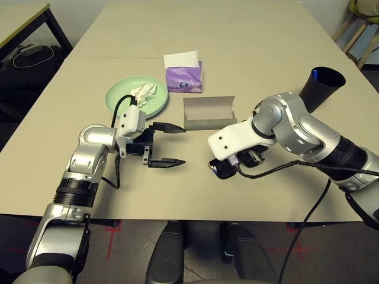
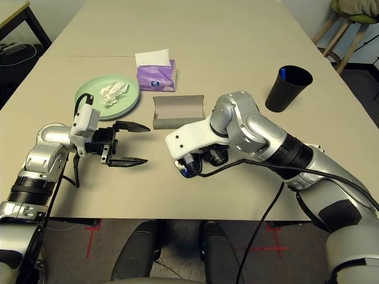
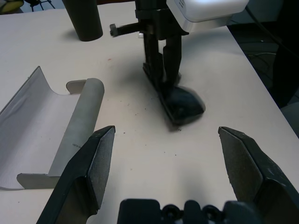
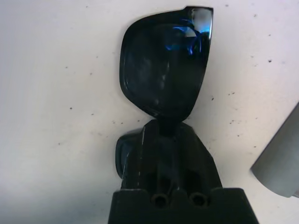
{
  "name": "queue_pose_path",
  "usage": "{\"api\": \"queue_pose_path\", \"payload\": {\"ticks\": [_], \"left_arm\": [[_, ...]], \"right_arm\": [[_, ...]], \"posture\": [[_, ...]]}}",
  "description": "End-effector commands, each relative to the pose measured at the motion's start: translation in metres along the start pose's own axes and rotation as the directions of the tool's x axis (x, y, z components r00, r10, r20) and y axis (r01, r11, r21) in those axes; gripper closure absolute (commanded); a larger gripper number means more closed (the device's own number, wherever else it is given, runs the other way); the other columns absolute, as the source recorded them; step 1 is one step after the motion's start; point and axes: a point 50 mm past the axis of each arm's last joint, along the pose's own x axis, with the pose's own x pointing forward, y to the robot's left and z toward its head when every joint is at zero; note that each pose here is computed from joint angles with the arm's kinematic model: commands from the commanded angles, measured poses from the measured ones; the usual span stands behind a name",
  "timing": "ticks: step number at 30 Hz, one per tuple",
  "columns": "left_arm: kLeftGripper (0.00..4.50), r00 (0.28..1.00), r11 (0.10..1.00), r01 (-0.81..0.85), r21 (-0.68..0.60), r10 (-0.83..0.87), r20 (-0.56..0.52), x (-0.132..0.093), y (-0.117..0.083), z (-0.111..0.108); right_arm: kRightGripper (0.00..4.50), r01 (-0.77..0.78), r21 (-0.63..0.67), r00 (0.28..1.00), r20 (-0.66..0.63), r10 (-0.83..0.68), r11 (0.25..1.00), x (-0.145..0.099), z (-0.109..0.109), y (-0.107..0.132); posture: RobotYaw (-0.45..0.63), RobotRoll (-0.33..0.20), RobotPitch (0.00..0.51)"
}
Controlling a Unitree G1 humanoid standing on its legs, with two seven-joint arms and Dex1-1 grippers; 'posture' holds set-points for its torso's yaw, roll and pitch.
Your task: Organize and tidy the items on the table.
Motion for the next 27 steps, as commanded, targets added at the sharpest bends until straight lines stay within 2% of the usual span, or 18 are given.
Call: {"api": "queue_pose_path", "payload": {"ticks": [1,12,20,27], "left_arm": [[0.00,1.000,1.000,0.019,0.015,-0.019,-0.018,0.002,-0.002,0.000],[0.00,1.000,1.000,0.024,0.019,-0.023,-0.017,0.003,0.001,0.003],[0.00,1.000,1.000,0.018,0.007,-0.018,-0.015,0.002,0.002,0.003],[0.00,0.999,0.999,-0.038,-0.009,0.038,-0.011,0.000,0.007,0.003]], "right_arm": [[4.13,-0.016,0.004,1.000,-0.002,0.016,1.000,0.004,-0.001,0.001],[4.13,0.030,-0.006,0.999,0.017,-0.030,1.000,-0.014,0.001,-0.005],[4.14,0.103,-0.011,0.993,0.051,-0.102,0.995,-0.045,0.000,-0.008],[4.14,0.246,0.039,0.963,0.102,-0.248,0.969,-0.078,0.005,-0.037]], "posture": [[0.24,0.000,0.176],[0.23,0.000,0.164],[0.21,0.000,0.153],[0.21,0.000,0.142]]}}
